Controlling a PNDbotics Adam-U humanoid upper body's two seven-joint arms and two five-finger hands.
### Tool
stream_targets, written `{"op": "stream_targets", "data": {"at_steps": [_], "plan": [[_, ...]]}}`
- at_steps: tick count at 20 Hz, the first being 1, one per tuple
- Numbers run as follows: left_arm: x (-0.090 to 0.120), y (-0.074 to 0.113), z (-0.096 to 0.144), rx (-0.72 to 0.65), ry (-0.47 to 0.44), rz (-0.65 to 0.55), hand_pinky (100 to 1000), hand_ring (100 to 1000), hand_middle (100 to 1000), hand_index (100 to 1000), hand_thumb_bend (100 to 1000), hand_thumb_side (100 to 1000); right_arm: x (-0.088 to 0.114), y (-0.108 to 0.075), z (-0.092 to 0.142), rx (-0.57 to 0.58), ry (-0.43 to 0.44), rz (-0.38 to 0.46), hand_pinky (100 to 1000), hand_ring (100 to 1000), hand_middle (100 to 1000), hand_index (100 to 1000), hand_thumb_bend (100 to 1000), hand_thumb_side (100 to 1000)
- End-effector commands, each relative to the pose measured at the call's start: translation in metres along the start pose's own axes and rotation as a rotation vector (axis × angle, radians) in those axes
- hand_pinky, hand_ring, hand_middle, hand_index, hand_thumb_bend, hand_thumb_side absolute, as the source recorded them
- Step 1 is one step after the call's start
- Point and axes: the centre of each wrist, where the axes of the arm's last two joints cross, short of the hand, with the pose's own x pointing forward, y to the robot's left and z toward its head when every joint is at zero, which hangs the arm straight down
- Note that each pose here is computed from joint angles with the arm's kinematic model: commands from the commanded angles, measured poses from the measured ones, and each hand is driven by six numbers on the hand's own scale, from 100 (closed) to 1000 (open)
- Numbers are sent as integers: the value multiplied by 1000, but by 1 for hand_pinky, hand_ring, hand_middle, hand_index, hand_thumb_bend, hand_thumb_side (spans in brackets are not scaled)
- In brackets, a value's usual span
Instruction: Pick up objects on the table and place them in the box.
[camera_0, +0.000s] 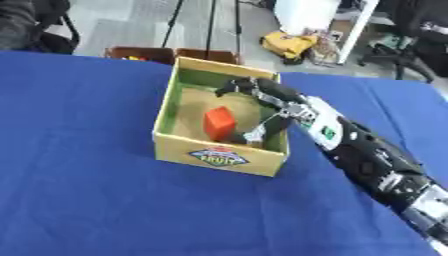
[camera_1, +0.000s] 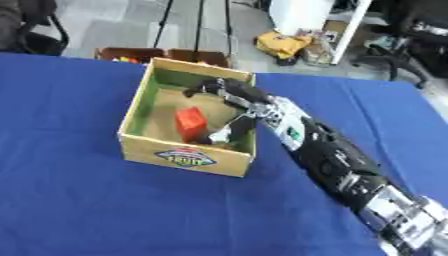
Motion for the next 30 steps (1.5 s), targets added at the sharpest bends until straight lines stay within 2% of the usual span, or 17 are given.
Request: {"op": "stream_targets", "data": {"at_steps": [1, 7, 11, 17, 18, 20, 30], "plan": [[4, 5, 4, 12, 5, -25, 593, 558, 343, 679, 500, 1000, 12, -33, -5, -67, -31, -6, 823, 820, 707, 882, 393, 487], [1, 6, 8, 23, 20, -16, 592, 558, 344, 678, 503, 1000, 35, -51, -18, -131, -92, -106, 811, 807, 681, 868, 332, 391], [0, 8, 11, 37, 29, -12, 592, 559, 347, 678, 507, 1000, 51, -61, -22, -158, -134, -166, 805, 801, 670, 861, 308, 360], [-3, 12, 20, 94, 44, -19, 592, 562, 359, 677, 513, 1000, 71, -68, -15, -161, -172, -211, 800, 796, 661, 861, 293, 342], [-3, 13, 21, 105, 45, -21, 592, 562, 360, 678, 515, 1000, 73, -68, -13, -159, -172, -212, 800, 795, 660, 861, 311, 351], [-3, 14, 22, 117, 46, -24, 591, 562, 362, 677, 516, 1000, 75, -67, -7, -156, -164, -213, 800, 795, 657, 860, 289, 348], [-5, 16, 29, 150, 60, -46, 591, 567, 376, 677, 511, 1000, 80, -42, 25, -145, -81, -243, 800, 795, 643, 856, 249, 401]]}}
